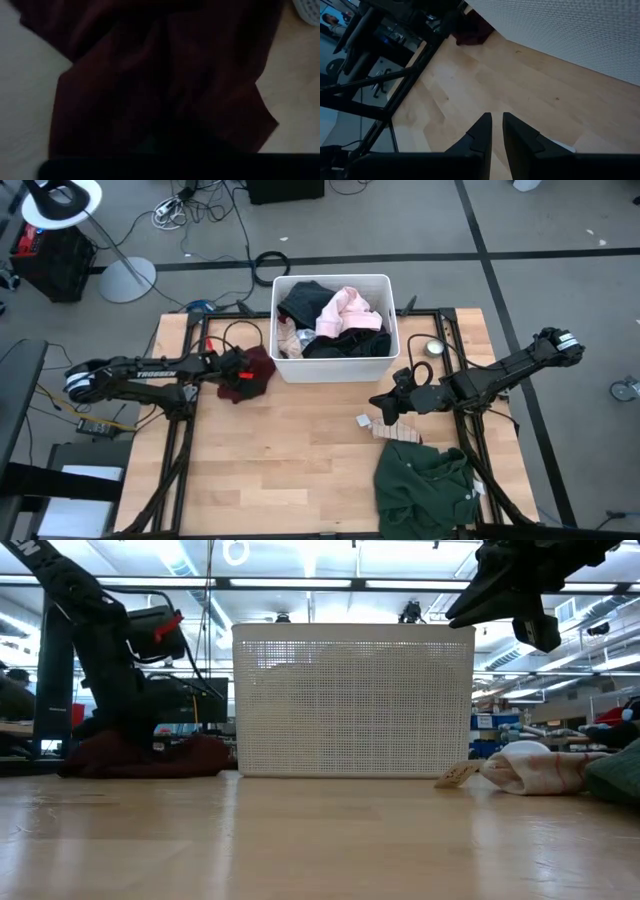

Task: Sort clothes
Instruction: Put the dark red underwear into the white bin

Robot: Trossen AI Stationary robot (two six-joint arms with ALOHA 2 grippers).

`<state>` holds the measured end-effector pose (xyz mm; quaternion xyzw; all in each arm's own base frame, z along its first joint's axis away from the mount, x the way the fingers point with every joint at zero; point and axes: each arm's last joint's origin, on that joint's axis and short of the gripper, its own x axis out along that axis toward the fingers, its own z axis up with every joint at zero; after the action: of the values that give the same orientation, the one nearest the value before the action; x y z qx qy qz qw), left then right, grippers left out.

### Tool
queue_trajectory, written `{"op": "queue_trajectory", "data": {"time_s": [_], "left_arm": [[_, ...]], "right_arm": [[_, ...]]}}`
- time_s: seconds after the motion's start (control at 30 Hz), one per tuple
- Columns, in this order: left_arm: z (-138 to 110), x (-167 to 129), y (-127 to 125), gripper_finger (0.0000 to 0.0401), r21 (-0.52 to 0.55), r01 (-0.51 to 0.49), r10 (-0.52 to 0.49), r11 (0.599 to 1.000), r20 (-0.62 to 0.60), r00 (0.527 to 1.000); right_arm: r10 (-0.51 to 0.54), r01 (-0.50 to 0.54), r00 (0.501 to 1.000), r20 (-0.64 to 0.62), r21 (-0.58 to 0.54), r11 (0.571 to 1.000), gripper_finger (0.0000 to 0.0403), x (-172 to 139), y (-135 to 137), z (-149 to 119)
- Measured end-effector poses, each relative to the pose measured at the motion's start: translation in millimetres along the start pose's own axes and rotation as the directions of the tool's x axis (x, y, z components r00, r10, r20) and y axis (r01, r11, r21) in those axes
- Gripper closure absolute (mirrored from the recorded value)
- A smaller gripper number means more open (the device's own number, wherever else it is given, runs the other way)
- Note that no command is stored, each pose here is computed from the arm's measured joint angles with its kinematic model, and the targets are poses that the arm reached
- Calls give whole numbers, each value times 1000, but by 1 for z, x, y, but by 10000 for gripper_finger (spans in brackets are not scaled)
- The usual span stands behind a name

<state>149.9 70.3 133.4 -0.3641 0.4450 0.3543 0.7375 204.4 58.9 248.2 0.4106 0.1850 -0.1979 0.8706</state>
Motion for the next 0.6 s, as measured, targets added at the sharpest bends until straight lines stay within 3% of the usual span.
{"op": "queue_trajectory", "data": {"time_s": [0.07, 0.3, 0.47, 0.6], "left_arm": [[4, -2, -3, 389, -14, 17, -17, 1000, -1, 1000], [26, -28, -20, 399, 36, 28, -28, 999, -2, 1000], [48, -65, -33, 400, 132, -43, 40, 990, 23, 999], [70, -105, -45, 400, 187, -97, 77, 978, 111, 991]], "right_arm": [[0, 0, 1000, 0, 0, 1000, 355, 0, 0, 0], [0, 0, 1000, 0, 0, 1000, 355, 0, 0, 0], [0, 0, 1000, 0, -1, 1000, 355, 0, 0, 0], [1, -1, 1000, -1, -9, 1000, 355, 0, 0, 0]]}}
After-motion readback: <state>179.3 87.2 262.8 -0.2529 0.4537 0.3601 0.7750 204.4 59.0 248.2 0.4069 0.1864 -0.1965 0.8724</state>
